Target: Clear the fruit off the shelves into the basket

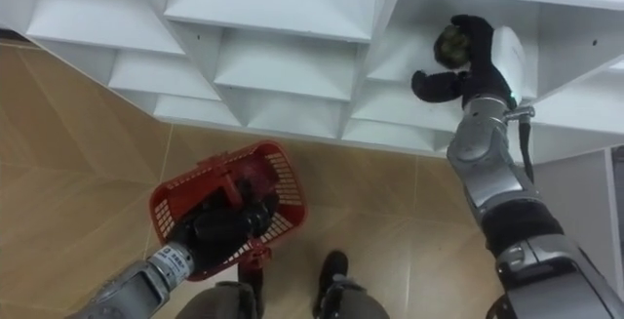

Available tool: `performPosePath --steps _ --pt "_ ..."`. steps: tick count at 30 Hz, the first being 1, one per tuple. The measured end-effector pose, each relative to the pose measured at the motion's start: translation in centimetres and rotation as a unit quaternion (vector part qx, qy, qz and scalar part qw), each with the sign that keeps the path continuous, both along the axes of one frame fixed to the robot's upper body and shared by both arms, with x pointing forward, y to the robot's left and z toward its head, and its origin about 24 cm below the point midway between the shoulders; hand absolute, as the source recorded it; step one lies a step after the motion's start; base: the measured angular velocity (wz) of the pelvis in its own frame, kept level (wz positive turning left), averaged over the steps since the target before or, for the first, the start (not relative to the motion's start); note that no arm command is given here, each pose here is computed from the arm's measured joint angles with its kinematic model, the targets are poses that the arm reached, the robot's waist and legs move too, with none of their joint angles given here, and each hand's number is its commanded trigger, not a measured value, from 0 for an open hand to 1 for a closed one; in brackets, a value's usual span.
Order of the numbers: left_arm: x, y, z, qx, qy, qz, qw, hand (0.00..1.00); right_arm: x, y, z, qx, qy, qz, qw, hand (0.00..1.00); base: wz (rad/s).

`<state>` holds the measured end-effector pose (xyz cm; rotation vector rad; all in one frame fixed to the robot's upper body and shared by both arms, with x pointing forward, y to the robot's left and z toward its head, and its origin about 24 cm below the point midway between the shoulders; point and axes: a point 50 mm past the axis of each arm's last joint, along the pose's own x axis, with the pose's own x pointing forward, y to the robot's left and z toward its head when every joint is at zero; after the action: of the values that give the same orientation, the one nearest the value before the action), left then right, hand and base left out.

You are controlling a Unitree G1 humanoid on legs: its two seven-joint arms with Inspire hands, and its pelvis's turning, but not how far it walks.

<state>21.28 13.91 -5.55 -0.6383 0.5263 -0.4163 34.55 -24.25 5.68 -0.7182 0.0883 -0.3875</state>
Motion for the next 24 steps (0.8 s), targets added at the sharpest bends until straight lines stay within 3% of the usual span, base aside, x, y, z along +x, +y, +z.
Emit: performPosePath --steps 4,24 --pt "0.14 -0.38 0.12 0.0 -0.003 -0.009 1.0 1.0 -0.19 -0.97 0.03 -0.025 0.002 -0.015 1.0 1.0 0.0" --pt "0.4 -0.61 0.3 0.0 -0.008 -0.014 1.0 1.0 -0.24 -1.05 -0.14 -0.027 0.011 -0.019 0.999 1.0 0.0"
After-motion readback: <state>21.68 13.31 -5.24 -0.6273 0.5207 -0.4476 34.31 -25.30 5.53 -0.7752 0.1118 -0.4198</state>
